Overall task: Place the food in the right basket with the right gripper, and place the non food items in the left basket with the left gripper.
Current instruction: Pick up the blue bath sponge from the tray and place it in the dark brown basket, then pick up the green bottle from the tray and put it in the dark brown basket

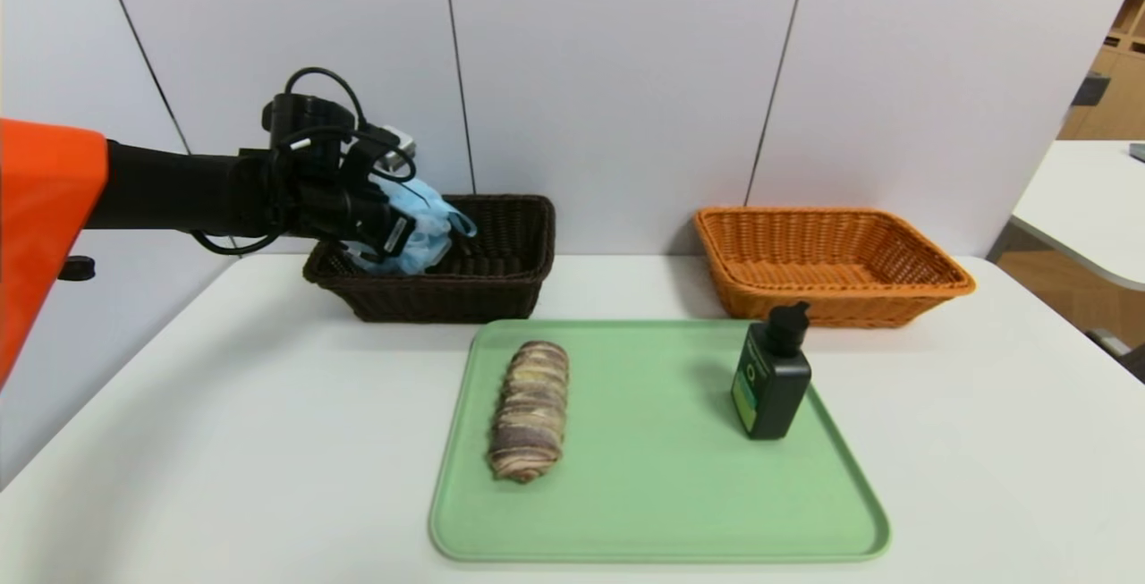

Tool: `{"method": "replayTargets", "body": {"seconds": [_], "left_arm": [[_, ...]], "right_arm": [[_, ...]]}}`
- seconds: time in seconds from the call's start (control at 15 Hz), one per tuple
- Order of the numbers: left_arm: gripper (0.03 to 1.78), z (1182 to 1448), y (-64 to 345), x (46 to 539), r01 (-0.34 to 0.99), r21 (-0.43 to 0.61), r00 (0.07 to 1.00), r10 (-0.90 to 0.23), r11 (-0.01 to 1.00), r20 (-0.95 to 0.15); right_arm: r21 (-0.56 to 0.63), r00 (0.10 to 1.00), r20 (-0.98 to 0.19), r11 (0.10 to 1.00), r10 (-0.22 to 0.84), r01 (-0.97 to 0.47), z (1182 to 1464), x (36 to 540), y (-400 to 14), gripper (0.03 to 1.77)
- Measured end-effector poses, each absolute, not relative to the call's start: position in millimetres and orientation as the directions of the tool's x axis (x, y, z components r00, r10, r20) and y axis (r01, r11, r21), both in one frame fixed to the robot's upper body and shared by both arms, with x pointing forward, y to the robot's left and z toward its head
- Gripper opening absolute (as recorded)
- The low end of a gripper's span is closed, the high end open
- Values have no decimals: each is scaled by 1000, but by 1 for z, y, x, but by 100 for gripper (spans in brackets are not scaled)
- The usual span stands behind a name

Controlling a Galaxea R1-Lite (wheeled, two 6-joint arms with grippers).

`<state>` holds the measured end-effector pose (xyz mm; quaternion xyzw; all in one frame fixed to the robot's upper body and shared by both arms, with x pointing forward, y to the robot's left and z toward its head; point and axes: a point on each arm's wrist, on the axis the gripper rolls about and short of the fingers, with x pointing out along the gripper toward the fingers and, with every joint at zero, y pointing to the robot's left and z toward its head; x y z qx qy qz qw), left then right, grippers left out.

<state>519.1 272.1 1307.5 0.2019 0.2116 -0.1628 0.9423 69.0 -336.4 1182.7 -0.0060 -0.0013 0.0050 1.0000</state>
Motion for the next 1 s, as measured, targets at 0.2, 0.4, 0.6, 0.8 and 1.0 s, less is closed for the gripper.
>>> {"method": "replayTargets", "body": {"seconds": [0.2,0.4,0.6,0.8,1.0], "left_arm": [[95,1311,273,516,390,313,860,-222,866,-459],[119,1316,274,513,386,315,865,-221,867,-451],[136,1328,275,504,380,322,875,-224,867,-430],[147,1343,278,480,378,326,880,-226,867,-419],[154,1362,283,440,377,328,882,-228,866,-413]], "right_arm": [[-12,1000,3,1000,10,-10,1183,69,-336,170],[-12,1000,3,1000,9,-9,1183,69,-336,170],[-12,1000,3,1000,10,-10,1183,69,-336,170],[-12,1000,3,1000,10,-10,1183,69,-336,170],[-12,1000,3,1000,9,-9,1183,69,-336,170]]}}
